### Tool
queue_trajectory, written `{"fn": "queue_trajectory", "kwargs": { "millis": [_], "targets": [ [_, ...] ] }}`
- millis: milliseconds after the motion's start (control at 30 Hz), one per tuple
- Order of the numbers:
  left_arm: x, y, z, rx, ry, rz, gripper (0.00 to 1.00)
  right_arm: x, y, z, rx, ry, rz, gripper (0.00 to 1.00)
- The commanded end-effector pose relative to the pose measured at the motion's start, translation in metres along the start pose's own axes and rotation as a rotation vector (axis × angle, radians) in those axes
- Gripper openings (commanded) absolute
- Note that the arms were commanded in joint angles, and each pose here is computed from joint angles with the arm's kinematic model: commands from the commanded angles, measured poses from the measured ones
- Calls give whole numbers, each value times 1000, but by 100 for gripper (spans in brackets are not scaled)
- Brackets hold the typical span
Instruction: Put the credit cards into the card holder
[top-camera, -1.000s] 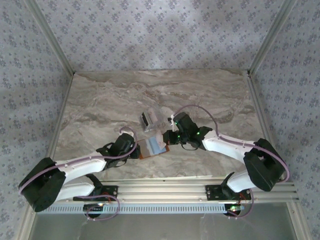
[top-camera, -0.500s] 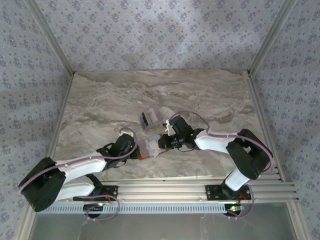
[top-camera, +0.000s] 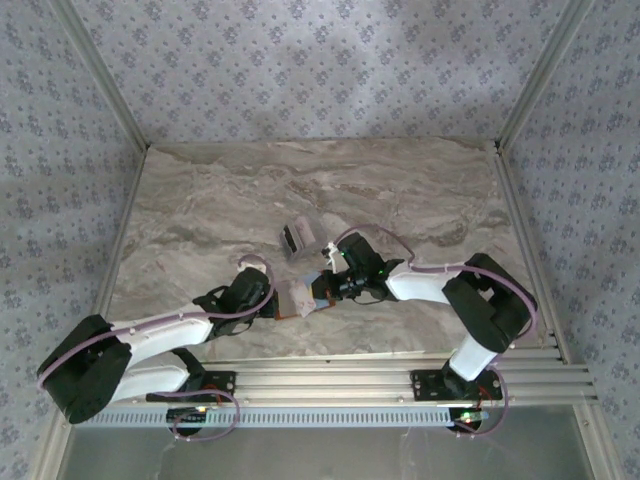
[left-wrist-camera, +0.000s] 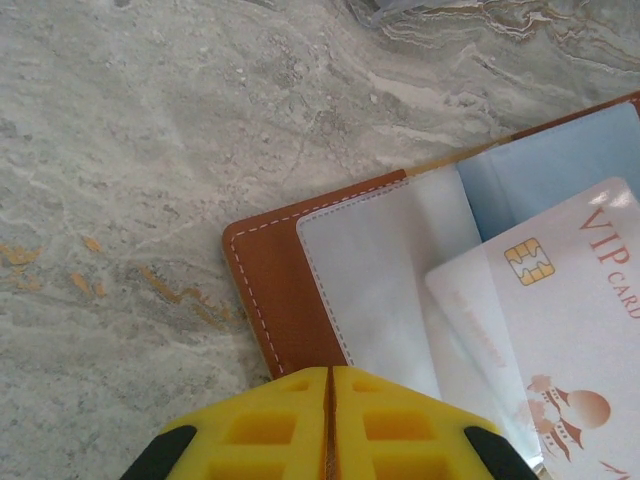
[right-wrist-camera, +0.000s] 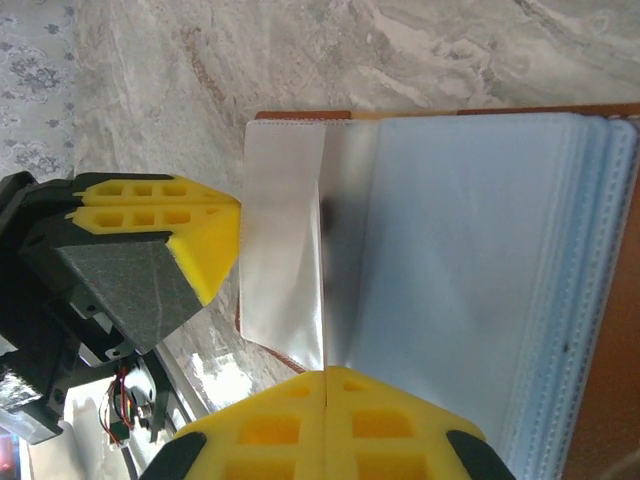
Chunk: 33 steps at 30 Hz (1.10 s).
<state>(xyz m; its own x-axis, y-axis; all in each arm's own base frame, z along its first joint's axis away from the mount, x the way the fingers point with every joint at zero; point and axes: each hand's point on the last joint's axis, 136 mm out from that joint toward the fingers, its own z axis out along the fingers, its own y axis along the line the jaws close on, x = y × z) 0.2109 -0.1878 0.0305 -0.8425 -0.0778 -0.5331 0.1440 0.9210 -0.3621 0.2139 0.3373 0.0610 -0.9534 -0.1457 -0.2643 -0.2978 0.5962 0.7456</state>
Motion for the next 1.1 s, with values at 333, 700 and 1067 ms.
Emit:
{"fn": "queue_trajectory", "kwargs": {
  "millis": [333,700,1067],
  "targets": [
    [8,6,3,-27,20,27,10,-5,-20,6,89,-24,21,0],
    [19,10,7,-25,37,20,10,-10,-22,9,119,-82,31,0],
    [20,8,7,-17,37,23,10,-10,-19,13,171,-120,-3,0]
  ]
}}
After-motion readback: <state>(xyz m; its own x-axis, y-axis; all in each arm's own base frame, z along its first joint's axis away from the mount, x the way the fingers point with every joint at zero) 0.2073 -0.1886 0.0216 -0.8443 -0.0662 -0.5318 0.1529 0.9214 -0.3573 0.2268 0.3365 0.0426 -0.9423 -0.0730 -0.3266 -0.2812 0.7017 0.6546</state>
